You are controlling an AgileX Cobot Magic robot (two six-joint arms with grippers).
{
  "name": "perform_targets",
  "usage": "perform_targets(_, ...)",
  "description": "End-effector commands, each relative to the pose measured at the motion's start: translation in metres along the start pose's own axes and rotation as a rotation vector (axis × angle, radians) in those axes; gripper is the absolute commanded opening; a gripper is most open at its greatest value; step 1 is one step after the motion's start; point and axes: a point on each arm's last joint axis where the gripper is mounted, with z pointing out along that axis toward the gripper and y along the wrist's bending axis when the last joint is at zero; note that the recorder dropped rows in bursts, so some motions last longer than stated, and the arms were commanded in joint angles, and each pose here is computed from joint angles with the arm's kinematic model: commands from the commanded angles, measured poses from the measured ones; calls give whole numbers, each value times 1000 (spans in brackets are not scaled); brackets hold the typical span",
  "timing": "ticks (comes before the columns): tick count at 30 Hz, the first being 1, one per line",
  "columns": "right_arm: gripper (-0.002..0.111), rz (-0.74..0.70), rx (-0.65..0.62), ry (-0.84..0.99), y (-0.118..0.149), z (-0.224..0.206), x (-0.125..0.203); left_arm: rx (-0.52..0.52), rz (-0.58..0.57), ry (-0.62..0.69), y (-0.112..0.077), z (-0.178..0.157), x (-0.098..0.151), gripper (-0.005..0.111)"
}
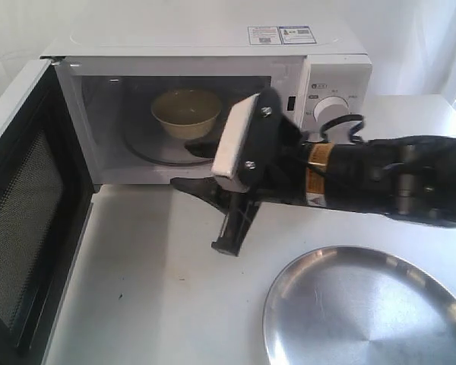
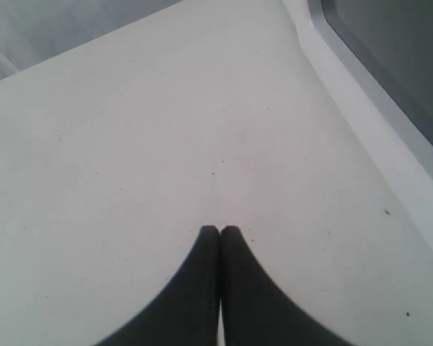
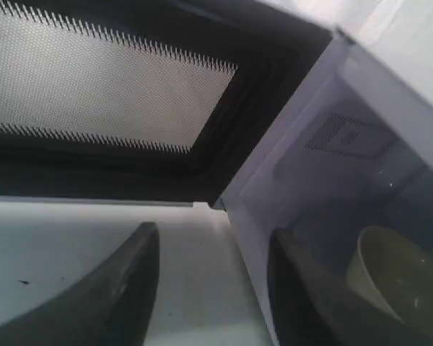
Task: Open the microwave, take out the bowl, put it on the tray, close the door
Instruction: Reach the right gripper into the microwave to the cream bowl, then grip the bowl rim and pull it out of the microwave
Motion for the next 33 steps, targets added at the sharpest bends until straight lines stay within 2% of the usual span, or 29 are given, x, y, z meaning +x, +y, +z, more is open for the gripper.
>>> perform_targets(1,45,-2,78,29,-30,60,36,0,-5,-4,0,0,-1,0)
perform_targets(3,49,-12,132,38,-53,88,43,0,-5,-4,0,0,-1,0)
perform_targets(4,50,-19,152,100,-63,100,52,0,-5,-4,0,0,-1,0)
perform_targets(9,50,-42,241,296,-98,129,69,0,-5,-4,0,0,-1,0)
perform_targets(22,48,16,275,356,-110,168,107,0,-5,-4,0,0,-1,0)
perform_targets(25,29,-20,262,383,-108,170,110,0,-5,-4,0,0,-1,0)
perform_targets(27,4,-70,238,380,-105,172,107,0,-5,-4,0,0,-1,0)
perform_targets(30,0,-94,213,312,-98,176,86,0,-5,-4,0,0,-1,0)
perform_targets(33,0,-26,161,158,-82,178,60,0,-5,-4,0,0,-1,0)
